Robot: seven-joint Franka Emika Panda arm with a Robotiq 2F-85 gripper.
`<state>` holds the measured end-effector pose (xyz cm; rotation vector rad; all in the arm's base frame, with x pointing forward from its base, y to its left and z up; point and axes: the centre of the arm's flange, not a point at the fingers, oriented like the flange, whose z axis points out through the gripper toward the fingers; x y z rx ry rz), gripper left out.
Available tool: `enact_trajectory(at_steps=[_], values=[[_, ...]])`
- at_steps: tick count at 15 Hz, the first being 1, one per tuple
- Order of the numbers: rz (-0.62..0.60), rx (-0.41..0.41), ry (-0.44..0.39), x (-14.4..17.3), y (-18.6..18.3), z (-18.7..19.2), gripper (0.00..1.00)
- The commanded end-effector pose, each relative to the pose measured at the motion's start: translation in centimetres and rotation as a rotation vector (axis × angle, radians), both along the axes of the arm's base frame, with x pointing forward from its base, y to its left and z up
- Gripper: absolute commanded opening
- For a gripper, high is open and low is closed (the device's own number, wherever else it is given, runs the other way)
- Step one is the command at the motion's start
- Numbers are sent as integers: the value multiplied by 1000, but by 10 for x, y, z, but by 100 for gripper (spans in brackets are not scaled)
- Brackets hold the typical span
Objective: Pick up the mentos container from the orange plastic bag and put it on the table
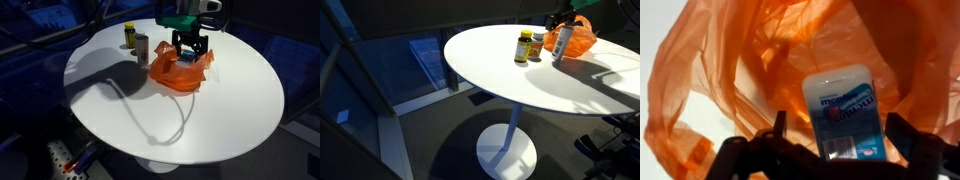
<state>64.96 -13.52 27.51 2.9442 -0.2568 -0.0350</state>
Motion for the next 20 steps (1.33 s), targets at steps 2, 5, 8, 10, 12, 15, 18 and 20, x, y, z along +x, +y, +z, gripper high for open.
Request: enact_trajectory(at_steps=[2, 5, 8, 10, 12, 15, 18, 20], values=[[17, 13, -14, -4, -3, 1, 66], [9, 5, -18, -4, -3, 7, 41], [-5, -4, -27, -4, -2, 21, 40], [-15, -7, -34, -4, -3, 33, 40], [-23, -6, -37, -4, -3, 47, 40], [-35, -7, -30, -5, -4, 68, 40], [-43, -12, -44, -3, -4, 90, 40], [-41, -8, -71, 1, -1, 106, 40]])
